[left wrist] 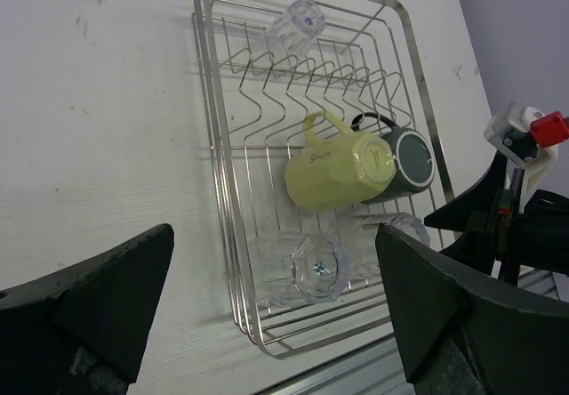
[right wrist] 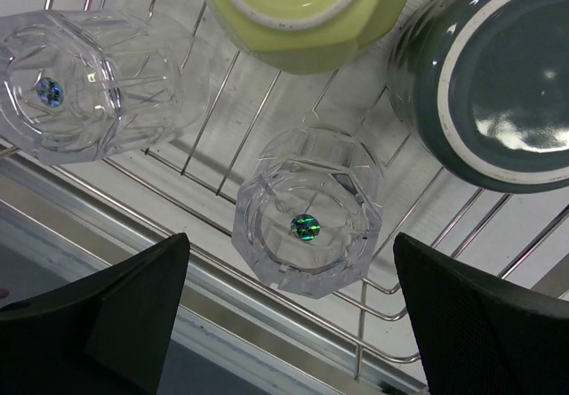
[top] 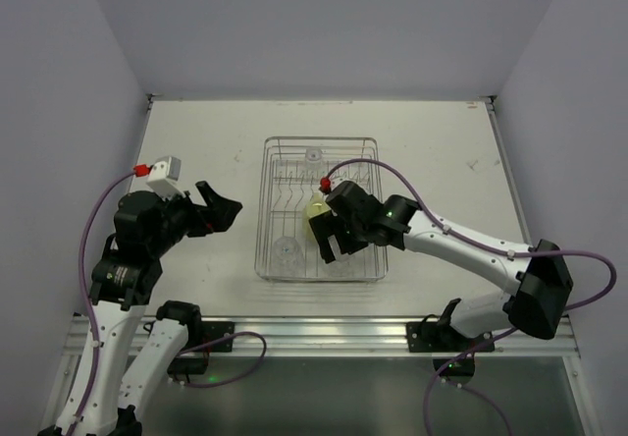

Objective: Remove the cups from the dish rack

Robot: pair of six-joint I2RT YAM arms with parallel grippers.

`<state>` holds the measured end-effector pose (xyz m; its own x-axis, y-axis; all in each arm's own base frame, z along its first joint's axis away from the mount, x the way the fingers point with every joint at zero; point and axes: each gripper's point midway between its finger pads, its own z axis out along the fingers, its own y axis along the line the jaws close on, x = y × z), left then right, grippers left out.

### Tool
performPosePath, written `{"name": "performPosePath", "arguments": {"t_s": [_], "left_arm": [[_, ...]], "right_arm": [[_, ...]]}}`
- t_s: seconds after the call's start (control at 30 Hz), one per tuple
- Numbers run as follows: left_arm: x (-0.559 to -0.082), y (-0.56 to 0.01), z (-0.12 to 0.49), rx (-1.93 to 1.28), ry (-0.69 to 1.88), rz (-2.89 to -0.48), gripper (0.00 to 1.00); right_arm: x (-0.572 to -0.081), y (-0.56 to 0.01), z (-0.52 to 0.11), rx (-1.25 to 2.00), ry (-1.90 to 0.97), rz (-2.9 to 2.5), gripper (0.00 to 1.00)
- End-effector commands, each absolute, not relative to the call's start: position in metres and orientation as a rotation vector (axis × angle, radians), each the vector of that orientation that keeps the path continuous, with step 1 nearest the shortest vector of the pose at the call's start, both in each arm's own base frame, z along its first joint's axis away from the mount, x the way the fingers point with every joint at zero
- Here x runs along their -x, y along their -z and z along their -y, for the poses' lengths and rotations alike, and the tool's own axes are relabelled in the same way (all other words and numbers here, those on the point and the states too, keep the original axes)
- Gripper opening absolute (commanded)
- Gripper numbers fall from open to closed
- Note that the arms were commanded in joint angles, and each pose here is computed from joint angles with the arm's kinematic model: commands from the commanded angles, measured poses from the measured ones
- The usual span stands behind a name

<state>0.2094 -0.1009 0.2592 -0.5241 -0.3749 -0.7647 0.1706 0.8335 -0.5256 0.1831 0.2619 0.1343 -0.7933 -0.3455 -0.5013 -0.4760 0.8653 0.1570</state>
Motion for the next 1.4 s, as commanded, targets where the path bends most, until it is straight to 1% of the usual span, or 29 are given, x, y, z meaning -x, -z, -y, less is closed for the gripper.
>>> {"name": "performPosePath", "arguments": {"t_s": [0.0, 0.2, 0.37, 0.53, 0.57, 0.63, 0.73, 0.83, 0.87, 0.93, 0.97, 1.1, 1.23, 1.37], "left_arm": [[-0.204, -0.26, 0.11, 0.071, 0.732, -2.01, 1.0], [-0.204, -0.26, 0.111, 0.063, 0.737, -2.012, 1.0], [-0.204, -0.261, 0.112, 0.047, 0.739, -2.014, 1.0], [-0.205, -0.26, 0.112, 0.041, 0.737, -2.018, 1.0], [-0.205, -0.26, 0.112, 0.038, 0.735, -2.018, 1.0], [-0.205, -0.259, 0.113, 0.039, 0.738, -2.023, 1.0], [-0.205, -0.258, 0.113, 0.043, 0.743, -2.027, 1.0], [-0.206, -0.257, 0.115, 0.041, 0.752, -2.026, 1.0], [-0.206, -0.259, 0.116, 0.041, 0.757, -2.025, 1.0], [-0.207, -0.261, 0.12, 0.025, 0.783, -2.019, 0.99], [-0.206, -0.263, 0.122, 0.022, 0.803, -2.018, 0.99], [-0.206, -0.267, 0.136, -0.018, 0.904, -2.011, 0.94], [-0.206, -0.278, 0.15, -0.072, 1.002, -1.987, 0.82], [-0.207, -0.289, 0.153, -0.076, 1.033, -1.961, 0.83]], "right_arm": [[-0.184, -0.129, -0.268, 0.643, -0.393, -2.563, 0.99], [-0.185, -0.115, -0.271, 0.663, -0.372, -2.587, 0.99], [-0.186, -0.102, -0.271, 0.678, -0.342, -2.609, 0.95], [-0.185, -0.094, -0.266, 0.688, -0.316, -2.628, 0.89], [-0.186, -0.094, -0.265, 0.679, -0.313, -2.629, 0.85], [-0.187, -0.092, -0.262, 0.676, -0.297, -2.632, 0.83], [-0.19, -0.092, -0.259, 0.663, -0.298, -2.631, 0.77], [-0.194, -0.093, -0.259, 0.653, -0.309, -2.626, 0.61], [-0.196, -0.095, -0.26, 0.644, -0.309, -2.622, 0.46], [-0.198, -0.097, -0.262, 0.629, -0.314, -2.619, 0.25], [-0.2, -0.101, -0.264, 0.614, -0.322, -2.61, 0.0], [-0.204, -0.121, -0.269, 0.548, -0.372, -2.571, 0.0], [-0.207, -0.154, -0.267, 0.484, -0.423, -2.497, 0.0], [-0.206, -0.19, -0.268, 0.45, -0.501, -2.425, 0.0]]}}
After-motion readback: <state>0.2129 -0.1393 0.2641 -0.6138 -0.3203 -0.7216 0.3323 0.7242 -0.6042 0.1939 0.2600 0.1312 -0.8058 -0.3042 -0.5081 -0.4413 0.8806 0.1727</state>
